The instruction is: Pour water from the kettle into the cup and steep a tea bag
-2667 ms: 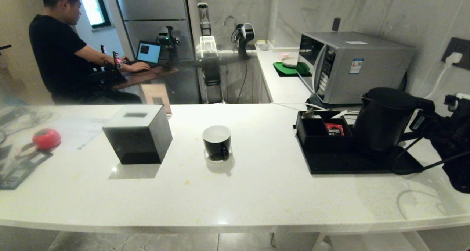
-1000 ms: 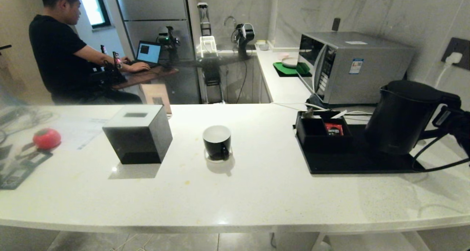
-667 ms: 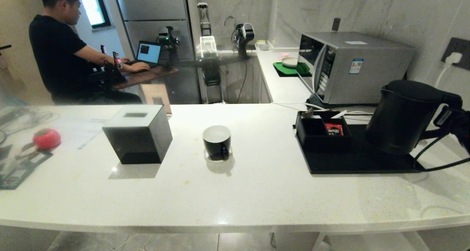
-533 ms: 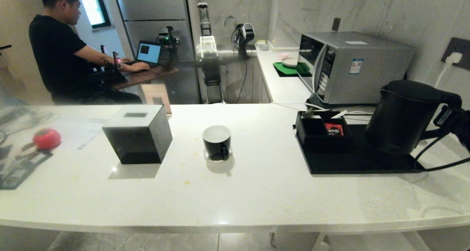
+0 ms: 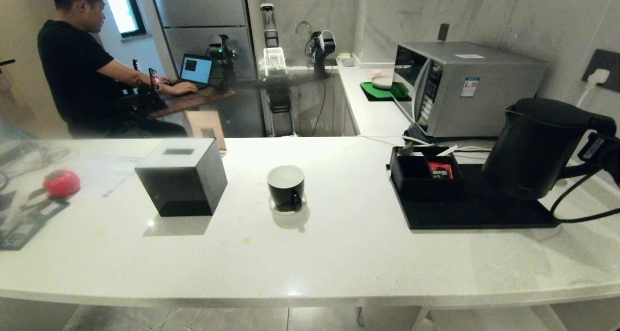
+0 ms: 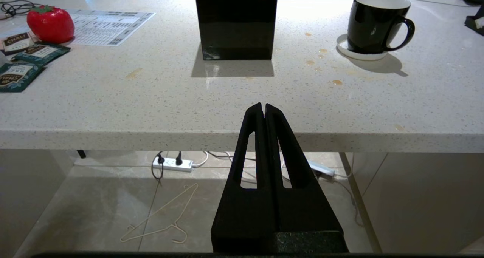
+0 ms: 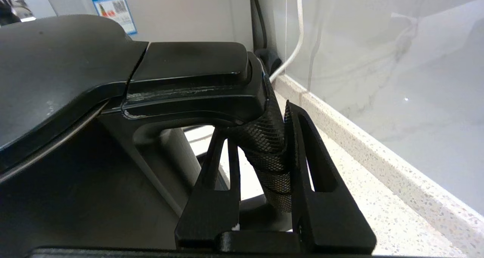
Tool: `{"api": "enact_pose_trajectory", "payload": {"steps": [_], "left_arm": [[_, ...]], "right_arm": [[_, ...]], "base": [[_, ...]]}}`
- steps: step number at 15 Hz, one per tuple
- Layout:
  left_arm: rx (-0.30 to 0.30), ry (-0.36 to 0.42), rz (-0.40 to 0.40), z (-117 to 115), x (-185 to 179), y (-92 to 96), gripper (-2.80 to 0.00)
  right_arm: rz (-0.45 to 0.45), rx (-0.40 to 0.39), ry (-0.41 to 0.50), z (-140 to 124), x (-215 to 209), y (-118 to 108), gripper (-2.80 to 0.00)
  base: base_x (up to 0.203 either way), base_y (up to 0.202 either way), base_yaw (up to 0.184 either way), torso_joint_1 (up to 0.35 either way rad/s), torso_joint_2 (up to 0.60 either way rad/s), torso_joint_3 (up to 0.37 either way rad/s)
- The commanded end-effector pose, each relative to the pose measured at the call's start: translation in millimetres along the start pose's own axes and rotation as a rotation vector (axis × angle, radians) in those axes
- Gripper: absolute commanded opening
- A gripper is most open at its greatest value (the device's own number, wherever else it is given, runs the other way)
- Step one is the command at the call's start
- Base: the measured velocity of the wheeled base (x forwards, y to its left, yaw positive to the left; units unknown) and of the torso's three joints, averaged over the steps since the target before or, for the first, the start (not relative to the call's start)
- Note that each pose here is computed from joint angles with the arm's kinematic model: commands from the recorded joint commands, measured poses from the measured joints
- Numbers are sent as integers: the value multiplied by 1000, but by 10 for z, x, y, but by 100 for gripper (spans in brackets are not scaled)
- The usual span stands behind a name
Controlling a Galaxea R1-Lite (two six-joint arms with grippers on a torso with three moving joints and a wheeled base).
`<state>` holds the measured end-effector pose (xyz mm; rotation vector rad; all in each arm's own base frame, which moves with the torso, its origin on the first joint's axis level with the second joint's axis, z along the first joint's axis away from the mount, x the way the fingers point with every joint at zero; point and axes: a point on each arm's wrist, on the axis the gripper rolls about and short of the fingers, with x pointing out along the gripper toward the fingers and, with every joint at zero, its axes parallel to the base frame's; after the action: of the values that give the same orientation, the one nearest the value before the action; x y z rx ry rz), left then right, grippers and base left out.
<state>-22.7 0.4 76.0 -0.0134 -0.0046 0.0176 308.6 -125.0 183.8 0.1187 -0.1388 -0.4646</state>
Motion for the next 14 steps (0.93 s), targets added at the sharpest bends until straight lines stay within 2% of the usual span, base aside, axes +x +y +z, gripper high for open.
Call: {"api": "enact_pose_trajectory", "payload": {"steps": [1,9,14], "left_arm": [[0,0,1,1,1,0,-280],[0,0,1,1,1,0,-280],[0,0,1,1,1,0,-280]], "right_arm": [[4,4,-22,119,-67,13,-280],[44,5,-13,326,-217,50,-280],[108,10,5,361,-308,247,-280]], "base": [[0,0,0,0,0,0],[0,0,0,0,0,0],[0,0,0,0,0,0]]}}
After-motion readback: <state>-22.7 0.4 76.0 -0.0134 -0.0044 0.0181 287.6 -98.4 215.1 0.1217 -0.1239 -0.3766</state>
